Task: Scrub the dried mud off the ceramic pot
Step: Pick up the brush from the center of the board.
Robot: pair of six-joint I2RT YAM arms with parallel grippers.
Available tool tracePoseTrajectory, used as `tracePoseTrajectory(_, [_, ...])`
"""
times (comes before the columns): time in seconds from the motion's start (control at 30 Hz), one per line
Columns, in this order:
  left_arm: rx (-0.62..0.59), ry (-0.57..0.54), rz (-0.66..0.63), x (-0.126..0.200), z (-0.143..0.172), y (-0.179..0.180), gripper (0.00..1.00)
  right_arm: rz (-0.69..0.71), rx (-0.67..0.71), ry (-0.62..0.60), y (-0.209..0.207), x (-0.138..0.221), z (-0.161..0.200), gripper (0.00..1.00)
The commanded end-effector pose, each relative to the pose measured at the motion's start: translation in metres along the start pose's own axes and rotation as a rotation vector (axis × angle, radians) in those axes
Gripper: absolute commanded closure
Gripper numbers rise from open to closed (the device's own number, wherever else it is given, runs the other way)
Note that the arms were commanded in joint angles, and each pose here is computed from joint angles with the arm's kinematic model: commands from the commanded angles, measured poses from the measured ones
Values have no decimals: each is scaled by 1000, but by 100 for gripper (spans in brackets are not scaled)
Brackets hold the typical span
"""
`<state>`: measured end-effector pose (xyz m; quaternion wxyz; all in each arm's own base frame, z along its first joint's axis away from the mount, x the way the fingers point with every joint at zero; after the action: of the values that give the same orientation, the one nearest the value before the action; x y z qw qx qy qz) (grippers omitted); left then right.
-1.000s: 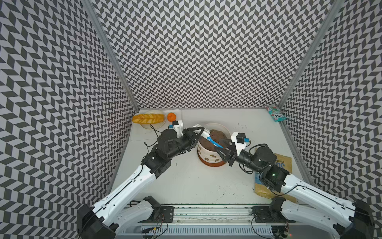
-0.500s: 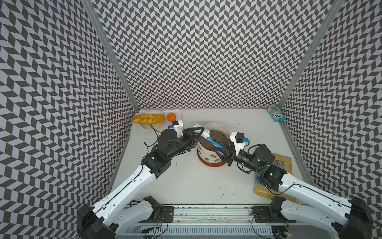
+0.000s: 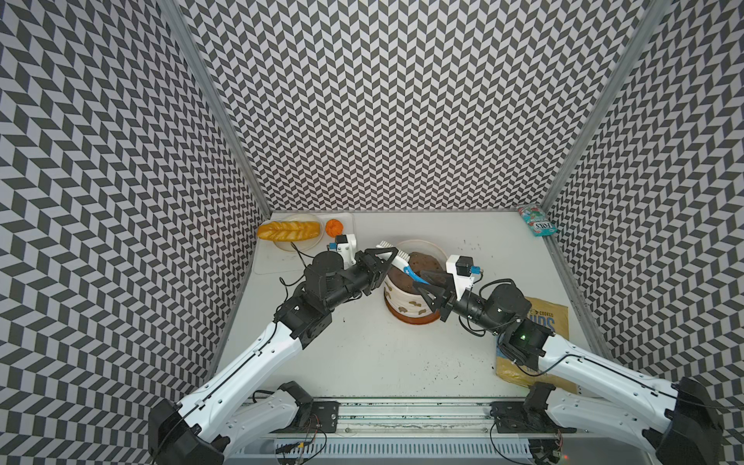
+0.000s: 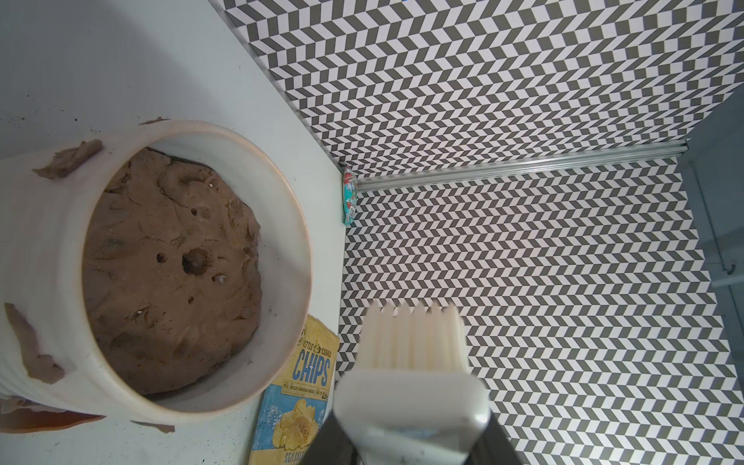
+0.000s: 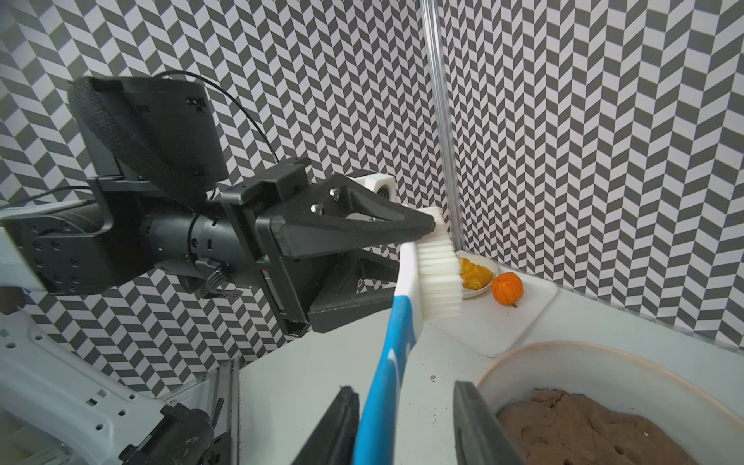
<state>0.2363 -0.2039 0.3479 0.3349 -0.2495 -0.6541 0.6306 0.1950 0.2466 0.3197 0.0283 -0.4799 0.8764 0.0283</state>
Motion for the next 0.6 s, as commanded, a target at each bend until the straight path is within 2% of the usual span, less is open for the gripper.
tracePoseTrajectory(0.0, [-12, 14, 51, 5, 2, -10, 73, 13, 3, -69, -2, 0, -16, 70])
tracePoseTrajectory(0.2, [-17, 13, 39, 4, 1, -7, 70, 11, 13, -70, -2, 0, -16, 91])
tracePoseTrajectory(0.3, [-36, 2, 27, 5, 0, -6, 55, 20, 25, -69, -3, 1, -18, 100])
tracePoseTrajectory(0.4, [-68, -17, 4, 5, -3, -3, 33, 33, 41, -61, -7, 4, -21, 100])
tracePoseTrajectory(0.57, [-203, -108, -143, 8, -20, 8, 20, 78, 75, 20, -26, 13, -24, 100])
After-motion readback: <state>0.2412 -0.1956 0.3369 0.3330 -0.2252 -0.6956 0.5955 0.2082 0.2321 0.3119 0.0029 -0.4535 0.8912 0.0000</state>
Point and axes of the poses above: each gripper's point midway between its finger pads, its own x axis back along the fingers, its own y axis along the line the jaws close on, z = x × y, the point moved 6 cm from there along x, back along the fingers, and after that the axes turned 10 degrees about x, right-handed, at the moved point
